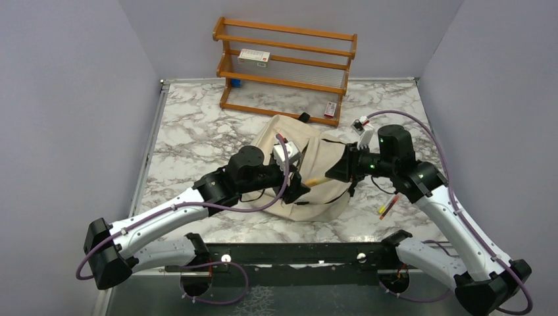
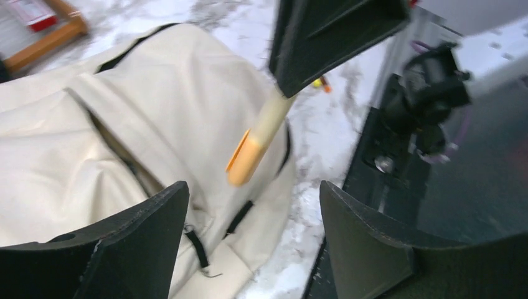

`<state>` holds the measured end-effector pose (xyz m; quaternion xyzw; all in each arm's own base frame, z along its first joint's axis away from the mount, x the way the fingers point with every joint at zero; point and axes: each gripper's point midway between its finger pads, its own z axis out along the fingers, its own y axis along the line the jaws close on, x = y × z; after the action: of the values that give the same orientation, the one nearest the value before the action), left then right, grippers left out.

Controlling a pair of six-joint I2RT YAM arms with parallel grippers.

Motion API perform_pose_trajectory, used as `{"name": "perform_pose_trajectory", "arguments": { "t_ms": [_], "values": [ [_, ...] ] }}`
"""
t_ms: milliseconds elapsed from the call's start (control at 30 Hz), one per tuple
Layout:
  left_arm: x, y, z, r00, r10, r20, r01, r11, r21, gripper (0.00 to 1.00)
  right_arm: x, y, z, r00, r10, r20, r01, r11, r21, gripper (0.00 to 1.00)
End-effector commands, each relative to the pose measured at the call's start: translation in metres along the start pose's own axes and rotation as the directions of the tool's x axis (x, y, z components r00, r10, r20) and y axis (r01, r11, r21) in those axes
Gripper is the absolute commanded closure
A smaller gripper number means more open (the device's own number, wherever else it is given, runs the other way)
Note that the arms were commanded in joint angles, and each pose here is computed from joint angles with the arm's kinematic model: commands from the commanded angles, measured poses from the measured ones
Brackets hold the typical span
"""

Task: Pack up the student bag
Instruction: Place the stationery in the student bag.

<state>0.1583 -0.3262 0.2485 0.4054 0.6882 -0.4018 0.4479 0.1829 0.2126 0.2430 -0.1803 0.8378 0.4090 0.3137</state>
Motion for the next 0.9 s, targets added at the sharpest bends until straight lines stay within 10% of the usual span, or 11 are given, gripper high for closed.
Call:
{"name": "perform_pose_trajectory", "arguments": {
  "t_ms": [0,367,867],
  "values": [
    [0.007,0.054,-0.003,0.999,-0.052,-0.003,0.048,0.950,-0.308,0.23,-0.019,-0.055,-0.018,0.973,0.108,0.203,-0.173,0.925,0.339,1.00],
    [0.038,0.098,0.040,0.981,-0.115,-0.158,0.025,0.876,-0.482,0.28,-0.031,-0.075,-0.051,0.759,0.308,0.574,-0.544,0.784,0.298,0.99],
    [0.076,0.142,0.052,0.949,-0.121,-0.291,-0.097,0.767,-0.634,0.48,-0.024,-0.070,-0.044,0.751,0.366,0.549,-0.570,0.780,0.259,1.00]
  ]
}}
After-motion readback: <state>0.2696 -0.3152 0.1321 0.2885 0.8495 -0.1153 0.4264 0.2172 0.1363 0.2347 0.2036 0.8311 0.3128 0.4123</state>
